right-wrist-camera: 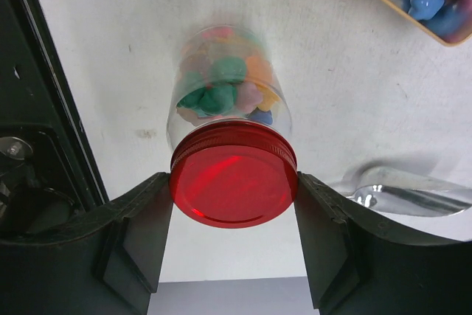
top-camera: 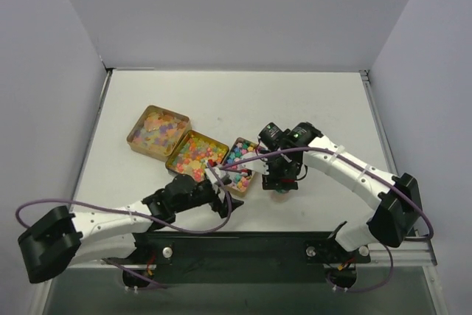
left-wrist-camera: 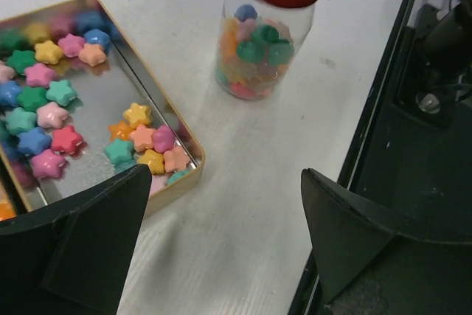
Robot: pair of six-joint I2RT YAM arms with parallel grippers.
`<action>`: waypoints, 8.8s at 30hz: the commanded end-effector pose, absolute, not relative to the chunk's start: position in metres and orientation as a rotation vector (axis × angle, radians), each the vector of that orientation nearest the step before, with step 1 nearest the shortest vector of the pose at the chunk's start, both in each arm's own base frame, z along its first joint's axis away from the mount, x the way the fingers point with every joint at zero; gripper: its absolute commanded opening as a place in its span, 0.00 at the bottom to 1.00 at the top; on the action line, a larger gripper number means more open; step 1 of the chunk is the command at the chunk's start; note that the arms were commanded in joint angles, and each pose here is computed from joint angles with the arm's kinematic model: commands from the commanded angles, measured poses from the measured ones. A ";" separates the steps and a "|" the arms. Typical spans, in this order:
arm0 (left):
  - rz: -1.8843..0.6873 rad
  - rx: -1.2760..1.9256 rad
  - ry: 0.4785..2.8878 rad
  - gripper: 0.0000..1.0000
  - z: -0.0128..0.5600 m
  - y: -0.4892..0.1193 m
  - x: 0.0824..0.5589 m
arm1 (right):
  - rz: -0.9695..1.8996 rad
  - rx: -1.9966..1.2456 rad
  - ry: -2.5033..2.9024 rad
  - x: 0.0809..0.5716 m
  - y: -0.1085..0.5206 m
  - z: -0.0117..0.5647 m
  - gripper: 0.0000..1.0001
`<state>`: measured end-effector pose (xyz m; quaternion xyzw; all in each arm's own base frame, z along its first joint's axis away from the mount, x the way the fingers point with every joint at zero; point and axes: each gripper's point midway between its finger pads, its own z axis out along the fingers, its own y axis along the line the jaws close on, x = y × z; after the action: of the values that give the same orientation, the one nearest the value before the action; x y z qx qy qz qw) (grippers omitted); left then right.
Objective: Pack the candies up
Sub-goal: Adjust the storage box at the center of the board, then screw the bottle lid onto the packing bottle.
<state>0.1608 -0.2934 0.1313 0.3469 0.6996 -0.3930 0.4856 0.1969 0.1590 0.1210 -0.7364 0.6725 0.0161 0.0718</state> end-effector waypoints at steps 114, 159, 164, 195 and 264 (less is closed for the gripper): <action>-0.900 0.931 1.328 0.00 0.041 -0.450 0.136 | 0.566 -2.262 1.740 0.123 0.155 0.126 0.85; -0.884 0.956 1.341 0.00 0.035 -0.443 0.133 | 0.677 -2.337 1.745 0.114 0.167 0.140 0.84; -0.887 0.960 1.331 0.00 0.036 -0.443 0.132 | 0.666 -2.358 1.786 0.107 0.158 0.130 0.84; -0.881 0.967 1.351 0.00 0.029 -0.443 0.131 | 0.560 -2.250 1.804 0.121 0.153 0.141 0.84; -0.882 0.971 1.420 0.00 0.012 -0.443 0.138 | 0.586 -2.152 1.688 0.130 0.151 0.156 0.85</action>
<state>0.1354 -0.4524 0.0208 0.4201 0.6040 -0.3772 0.5625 0.1479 0.1462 0.1558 -0.7099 0.6593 0.1736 0.1765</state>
